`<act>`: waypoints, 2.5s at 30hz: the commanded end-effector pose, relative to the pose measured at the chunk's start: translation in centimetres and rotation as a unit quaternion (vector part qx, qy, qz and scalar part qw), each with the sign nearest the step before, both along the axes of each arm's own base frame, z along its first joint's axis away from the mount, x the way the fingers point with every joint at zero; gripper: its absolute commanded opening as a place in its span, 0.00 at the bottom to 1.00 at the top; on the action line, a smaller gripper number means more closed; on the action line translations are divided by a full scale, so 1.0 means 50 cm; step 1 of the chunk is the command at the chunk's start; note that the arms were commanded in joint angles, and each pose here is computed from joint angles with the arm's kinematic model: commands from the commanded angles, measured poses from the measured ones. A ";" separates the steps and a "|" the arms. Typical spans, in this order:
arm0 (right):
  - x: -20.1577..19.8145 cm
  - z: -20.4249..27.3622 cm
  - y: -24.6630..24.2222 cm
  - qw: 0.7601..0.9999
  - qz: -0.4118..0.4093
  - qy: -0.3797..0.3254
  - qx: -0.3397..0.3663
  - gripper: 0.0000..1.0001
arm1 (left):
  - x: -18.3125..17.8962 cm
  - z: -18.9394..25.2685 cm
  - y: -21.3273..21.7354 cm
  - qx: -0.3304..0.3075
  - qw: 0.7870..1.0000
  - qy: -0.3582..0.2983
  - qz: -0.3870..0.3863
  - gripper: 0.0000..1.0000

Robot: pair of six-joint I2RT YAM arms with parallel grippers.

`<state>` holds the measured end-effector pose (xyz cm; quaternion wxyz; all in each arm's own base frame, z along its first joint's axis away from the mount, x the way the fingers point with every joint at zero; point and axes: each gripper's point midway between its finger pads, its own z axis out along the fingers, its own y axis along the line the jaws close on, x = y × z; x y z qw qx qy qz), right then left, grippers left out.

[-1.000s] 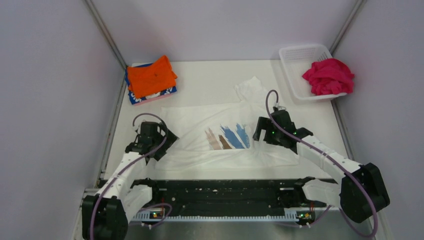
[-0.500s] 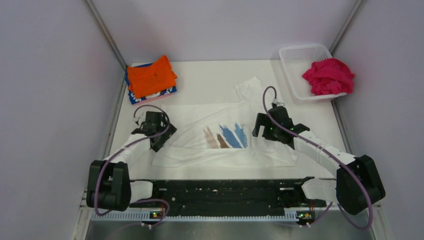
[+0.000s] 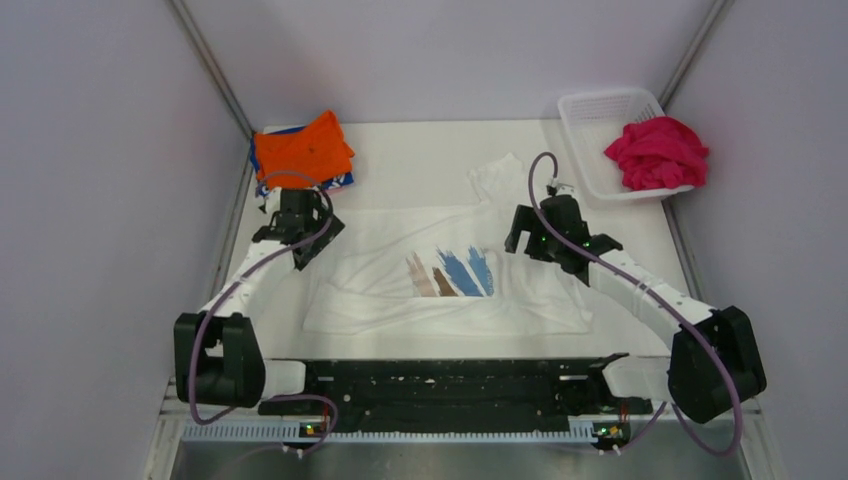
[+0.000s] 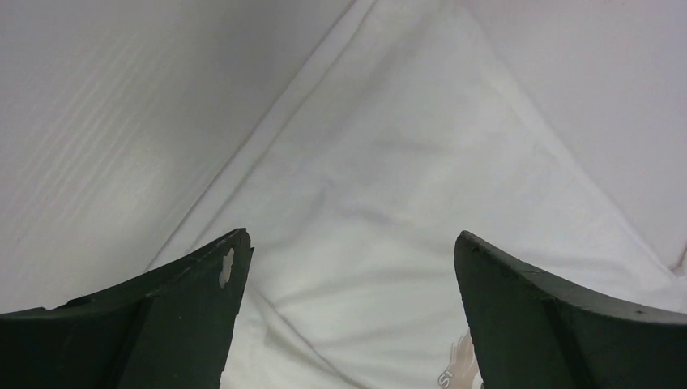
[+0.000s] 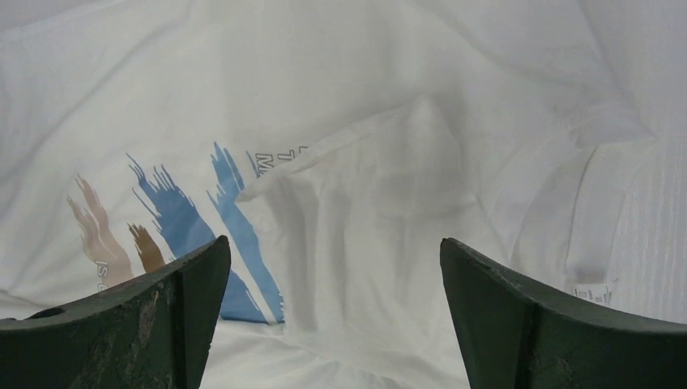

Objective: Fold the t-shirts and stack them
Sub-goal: Grab the side of the flattened tshirt furthest away from the robot with both arms

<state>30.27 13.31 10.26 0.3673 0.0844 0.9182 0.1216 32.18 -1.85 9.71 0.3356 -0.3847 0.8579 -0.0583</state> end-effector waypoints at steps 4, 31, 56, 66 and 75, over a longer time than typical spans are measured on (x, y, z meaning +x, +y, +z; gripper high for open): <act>0.084 0.069 0.010 0.998 0.000 -0.062 0.007 0.99 | 0.162 0.035 0.024 0.064 0.997 -0.033 -0.022 0.97; 0.093 0.029 -0.029 0.999 -0.023 -0.040 -0.024 0.99 | 0.344 -0.123 0.068 0.040 0.998 0.036 -0.039 0.62; 0.093 0.029 -0.035 0.998 -0.034 -0.043 -0.017 0.99 | 0.260 -0.139 0.035 0.093 0.982 0.132 -0.094 0.35; 0.116 0.030 -0.039 0.998 -0.036 -0.049 -0.021 0.99 | 0.265 -0.099 0.044 0.117 0.981 0.108 -0.107 0.00; 0.256 0.079 -0.035 0.993 -0.033 -0.080 -0.075 0.99 | 0.253 -0.007 0.045 0.135 0.985 0.047 -0.100 0.00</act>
